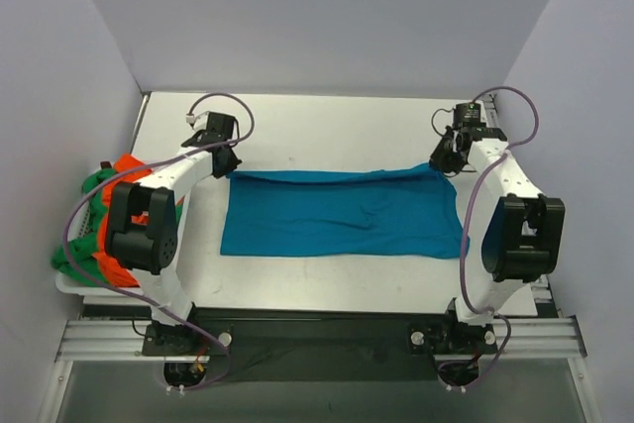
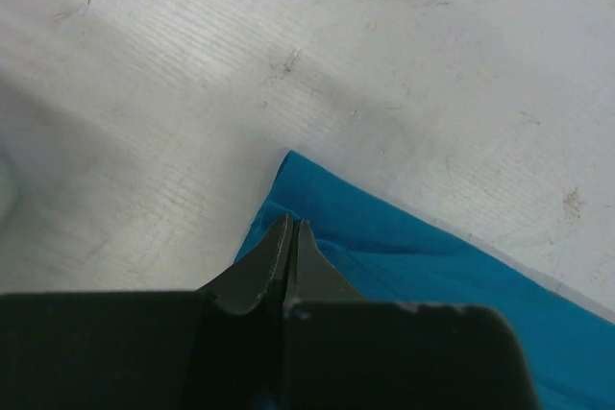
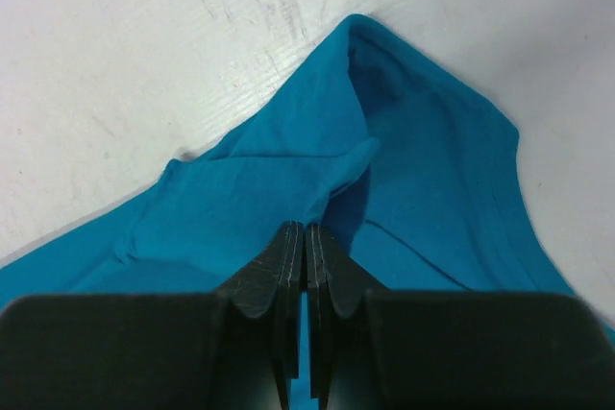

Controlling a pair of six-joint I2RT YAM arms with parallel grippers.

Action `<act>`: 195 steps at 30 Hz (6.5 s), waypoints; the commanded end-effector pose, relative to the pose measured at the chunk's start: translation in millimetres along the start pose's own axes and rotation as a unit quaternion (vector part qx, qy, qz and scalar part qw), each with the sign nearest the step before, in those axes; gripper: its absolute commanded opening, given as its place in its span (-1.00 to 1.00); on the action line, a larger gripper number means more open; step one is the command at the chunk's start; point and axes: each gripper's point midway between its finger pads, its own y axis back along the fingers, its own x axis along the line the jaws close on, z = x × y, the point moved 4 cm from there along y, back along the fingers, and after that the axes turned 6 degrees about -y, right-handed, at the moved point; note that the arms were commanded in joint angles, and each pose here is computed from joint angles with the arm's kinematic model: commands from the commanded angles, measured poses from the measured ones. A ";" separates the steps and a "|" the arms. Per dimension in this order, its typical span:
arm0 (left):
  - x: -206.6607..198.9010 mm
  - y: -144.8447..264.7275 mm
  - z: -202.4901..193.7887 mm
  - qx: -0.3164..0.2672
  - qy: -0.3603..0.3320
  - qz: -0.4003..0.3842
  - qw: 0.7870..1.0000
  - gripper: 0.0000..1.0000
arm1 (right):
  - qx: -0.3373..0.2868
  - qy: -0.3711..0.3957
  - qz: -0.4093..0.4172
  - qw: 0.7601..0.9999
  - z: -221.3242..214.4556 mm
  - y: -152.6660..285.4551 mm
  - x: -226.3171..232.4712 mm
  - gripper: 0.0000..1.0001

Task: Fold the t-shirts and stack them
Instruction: Fold the other side of the tshirt into a rectangle

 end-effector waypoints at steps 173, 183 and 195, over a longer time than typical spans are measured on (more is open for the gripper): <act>-66.1 101.6 -85.5 0.001 -0.071 -0.282 0.957 -0.08 | -0.065 0.084 -0.024 0.994 -136.0 42.9 -4.9 -0.24; -134.8 135.2 -137.6 0.032 -0.170 -0.345 0.922 -0.08 | -0.004 0.033 -0.083 0.996 -93.8 3.7 -47.9 -0.28; -182.6 161.5 -183.3 0.053 -0.245 -0.377 0.892 -0.08 | 0.030 0.021 -0.073 0.997 -92.6 -27.7 -43.2 -0.27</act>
